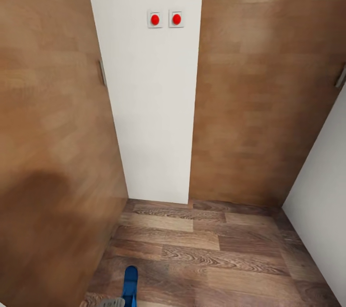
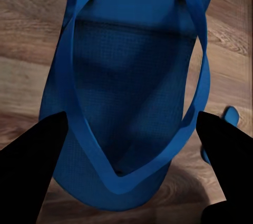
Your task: In the bedroom, move the book from the bed onto either nightstand, and place the two sandals side by side next to the bed.
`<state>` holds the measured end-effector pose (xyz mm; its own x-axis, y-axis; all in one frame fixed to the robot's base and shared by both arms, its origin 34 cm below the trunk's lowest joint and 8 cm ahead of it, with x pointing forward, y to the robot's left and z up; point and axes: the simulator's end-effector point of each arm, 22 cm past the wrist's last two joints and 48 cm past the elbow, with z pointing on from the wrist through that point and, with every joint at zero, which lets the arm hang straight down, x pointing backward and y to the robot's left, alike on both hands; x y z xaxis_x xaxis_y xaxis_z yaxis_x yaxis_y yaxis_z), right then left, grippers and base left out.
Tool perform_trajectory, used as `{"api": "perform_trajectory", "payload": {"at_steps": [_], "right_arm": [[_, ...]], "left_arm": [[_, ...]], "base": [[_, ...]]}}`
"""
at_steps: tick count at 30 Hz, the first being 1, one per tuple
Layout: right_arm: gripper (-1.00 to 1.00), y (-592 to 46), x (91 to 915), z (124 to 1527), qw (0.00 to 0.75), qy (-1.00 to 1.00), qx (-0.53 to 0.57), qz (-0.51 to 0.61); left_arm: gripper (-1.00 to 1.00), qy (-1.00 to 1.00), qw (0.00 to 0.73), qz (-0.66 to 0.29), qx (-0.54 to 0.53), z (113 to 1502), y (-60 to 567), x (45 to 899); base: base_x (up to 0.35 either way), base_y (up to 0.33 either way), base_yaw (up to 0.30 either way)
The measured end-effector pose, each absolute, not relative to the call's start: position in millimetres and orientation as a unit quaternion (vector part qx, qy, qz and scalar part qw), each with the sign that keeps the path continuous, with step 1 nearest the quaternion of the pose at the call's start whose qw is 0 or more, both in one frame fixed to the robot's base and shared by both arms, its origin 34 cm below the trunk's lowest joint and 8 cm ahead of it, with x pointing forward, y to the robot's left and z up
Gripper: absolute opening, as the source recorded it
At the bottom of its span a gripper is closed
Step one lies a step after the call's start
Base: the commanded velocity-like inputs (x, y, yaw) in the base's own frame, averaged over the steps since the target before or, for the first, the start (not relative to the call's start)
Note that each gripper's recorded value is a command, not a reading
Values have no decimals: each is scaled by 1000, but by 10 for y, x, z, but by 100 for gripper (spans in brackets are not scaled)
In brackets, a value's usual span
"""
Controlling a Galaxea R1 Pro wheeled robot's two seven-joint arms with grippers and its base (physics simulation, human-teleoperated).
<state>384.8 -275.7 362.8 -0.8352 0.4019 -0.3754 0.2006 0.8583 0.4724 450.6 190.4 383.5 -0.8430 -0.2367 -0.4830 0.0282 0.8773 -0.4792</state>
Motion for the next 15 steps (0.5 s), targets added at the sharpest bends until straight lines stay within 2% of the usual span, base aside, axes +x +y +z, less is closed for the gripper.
{"api": "perform_trajectory", "payload": {"at_steps": [10, 15], "right_arm": [[100, -2753, 3848, 3628, 237, 934, 161, 212], [100, -2753, 3847, 3630, 238, 934, 161, 212]], "left_arm": [[-100, 929, 275, -241, -57, 3836, 1906, 4508], [-100, 929, 275, -241, -57, 3838, 1906, 4508]], "base": [[4, 1, -251], [162, 89, -251]]}}
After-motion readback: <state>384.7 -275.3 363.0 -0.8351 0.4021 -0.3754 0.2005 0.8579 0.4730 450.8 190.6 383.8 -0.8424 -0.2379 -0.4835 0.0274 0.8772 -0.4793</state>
